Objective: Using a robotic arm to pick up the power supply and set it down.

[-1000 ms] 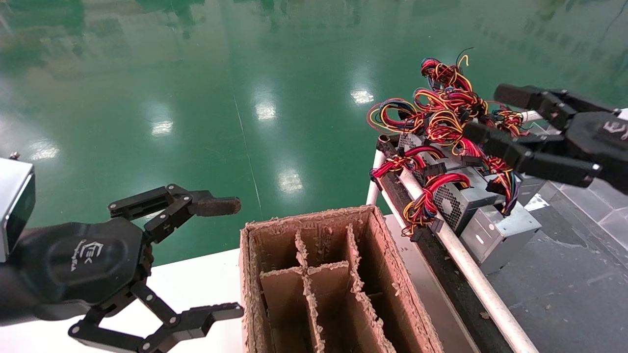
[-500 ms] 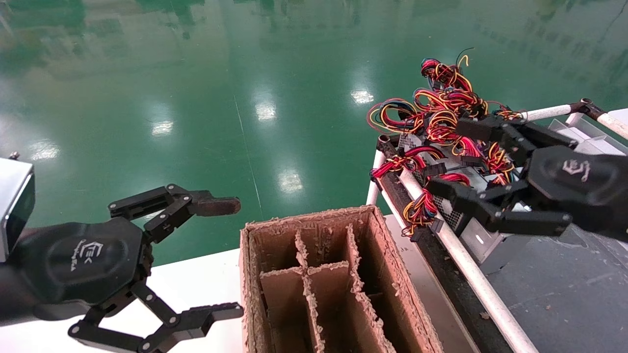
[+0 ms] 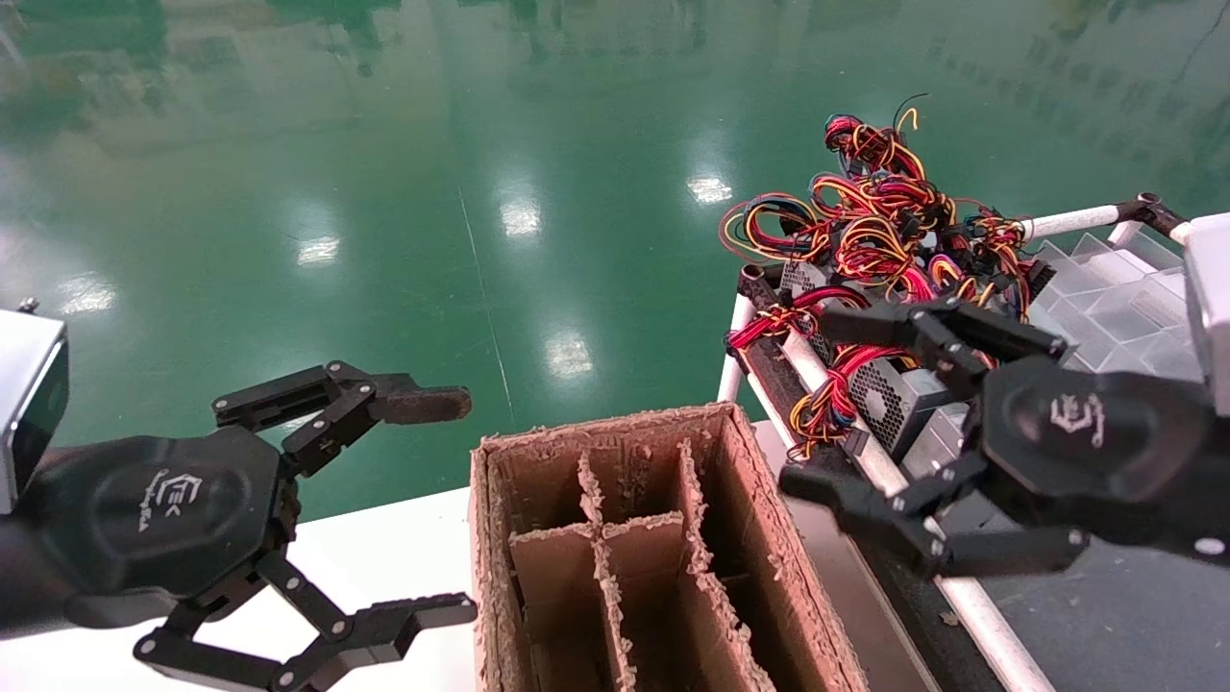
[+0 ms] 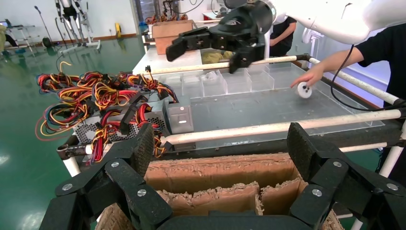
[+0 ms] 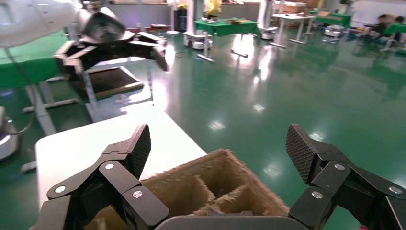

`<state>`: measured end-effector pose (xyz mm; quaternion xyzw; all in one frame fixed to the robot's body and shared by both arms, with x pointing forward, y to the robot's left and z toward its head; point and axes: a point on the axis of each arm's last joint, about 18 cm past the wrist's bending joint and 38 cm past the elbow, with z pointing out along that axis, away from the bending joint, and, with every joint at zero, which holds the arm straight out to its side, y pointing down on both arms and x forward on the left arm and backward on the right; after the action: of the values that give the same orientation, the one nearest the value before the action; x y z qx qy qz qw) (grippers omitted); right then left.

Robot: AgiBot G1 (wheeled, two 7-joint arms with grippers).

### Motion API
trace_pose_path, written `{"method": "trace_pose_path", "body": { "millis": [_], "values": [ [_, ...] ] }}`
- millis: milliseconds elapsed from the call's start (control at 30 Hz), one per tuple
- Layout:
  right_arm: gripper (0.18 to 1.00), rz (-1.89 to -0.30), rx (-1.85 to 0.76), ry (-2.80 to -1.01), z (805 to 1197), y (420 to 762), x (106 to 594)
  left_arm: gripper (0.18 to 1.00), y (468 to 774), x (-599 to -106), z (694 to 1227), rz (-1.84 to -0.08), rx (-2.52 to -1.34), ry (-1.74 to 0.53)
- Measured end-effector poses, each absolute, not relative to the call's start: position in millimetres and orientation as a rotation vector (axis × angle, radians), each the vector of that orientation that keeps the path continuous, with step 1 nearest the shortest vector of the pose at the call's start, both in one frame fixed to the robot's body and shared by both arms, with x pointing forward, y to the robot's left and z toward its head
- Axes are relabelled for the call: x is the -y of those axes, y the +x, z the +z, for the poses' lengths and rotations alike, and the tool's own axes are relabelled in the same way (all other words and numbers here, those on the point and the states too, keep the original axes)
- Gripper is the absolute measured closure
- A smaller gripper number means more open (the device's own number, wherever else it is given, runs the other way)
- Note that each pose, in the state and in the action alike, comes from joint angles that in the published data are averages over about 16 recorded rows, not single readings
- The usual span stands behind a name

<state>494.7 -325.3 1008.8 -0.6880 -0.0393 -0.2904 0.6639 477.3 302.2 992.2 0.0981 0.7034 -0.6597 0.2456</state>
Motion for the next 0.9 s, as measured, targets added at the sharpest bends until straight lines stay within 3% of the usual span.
{"method": "trace_pose_path", "body": {
  "millis": [900],
  "values": [
    [0.178,-0.541,0.243,-1.596,991,473,300,0.184,477,-302,992,-1.800,-1.919,0.267]
  ]
}}
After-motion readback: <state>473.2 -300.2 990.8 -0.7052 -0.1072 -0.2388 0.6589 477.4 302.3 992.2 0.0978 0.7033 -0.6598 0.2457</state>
